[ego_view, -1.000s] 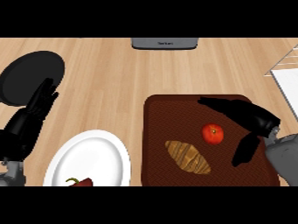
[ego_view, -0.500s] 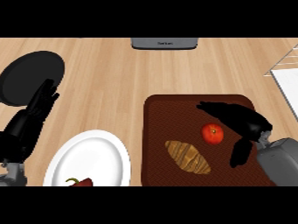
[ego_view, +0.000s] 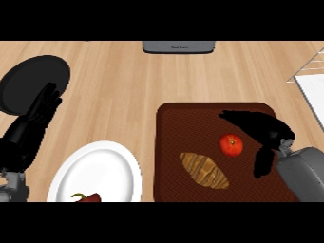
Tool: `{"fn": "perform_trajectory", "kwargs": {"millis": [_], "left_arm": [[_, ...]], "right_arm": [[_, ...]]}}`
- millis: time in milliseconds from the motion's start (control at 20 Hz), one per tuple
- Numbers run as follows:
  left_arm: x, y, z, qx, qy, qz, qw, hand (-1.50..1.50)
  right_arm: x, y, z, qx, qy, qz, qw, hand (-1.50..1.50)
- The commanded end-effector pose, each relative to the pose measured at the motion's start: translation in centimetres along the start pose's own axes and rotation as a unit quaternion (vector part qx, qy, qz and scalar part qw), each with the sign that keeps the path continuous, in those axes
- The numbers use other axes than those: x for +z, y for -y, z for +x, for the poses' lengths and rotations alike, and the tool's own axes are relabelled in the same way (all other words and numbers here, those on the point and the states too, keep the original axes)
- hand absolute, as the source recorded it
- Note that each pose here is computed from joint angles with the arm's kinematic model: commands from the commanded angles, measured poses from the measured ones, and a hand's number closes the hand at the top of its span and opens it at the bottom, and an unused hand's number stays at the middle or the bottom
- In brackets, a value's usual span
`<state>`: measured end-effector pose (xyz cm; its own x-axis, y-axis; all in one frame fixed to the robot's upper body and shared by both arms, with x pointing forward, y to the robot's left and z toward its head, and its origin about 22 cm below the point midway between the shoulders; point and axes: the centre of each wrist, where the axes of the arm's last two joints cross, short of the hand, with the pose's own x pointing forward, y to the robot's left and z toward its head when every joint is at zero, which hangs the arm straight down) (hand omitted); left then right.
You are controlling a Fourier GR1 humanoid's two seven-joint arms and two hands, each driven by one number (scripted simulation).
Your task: Pick the tomato from the tray and place it in the tiered shelf
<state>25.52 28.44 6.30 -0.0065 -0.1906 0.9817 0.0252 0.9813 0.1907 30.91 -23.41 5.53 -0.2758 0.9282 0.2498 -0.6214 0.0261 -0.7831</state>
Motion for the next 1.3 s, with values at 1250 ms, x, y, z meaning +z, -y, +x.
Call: {"fn": "perform_trajectory", "kwargs": {"millis": [1250], "left_arm": [[0.4,0.0,-0.3,-0.005,0.008,-0.004,0.9999,0.00]], "right_arm": [[-5.2,-7.3,-2.7,-0.013,0.004,0.060,0.998,-1.50]]}}
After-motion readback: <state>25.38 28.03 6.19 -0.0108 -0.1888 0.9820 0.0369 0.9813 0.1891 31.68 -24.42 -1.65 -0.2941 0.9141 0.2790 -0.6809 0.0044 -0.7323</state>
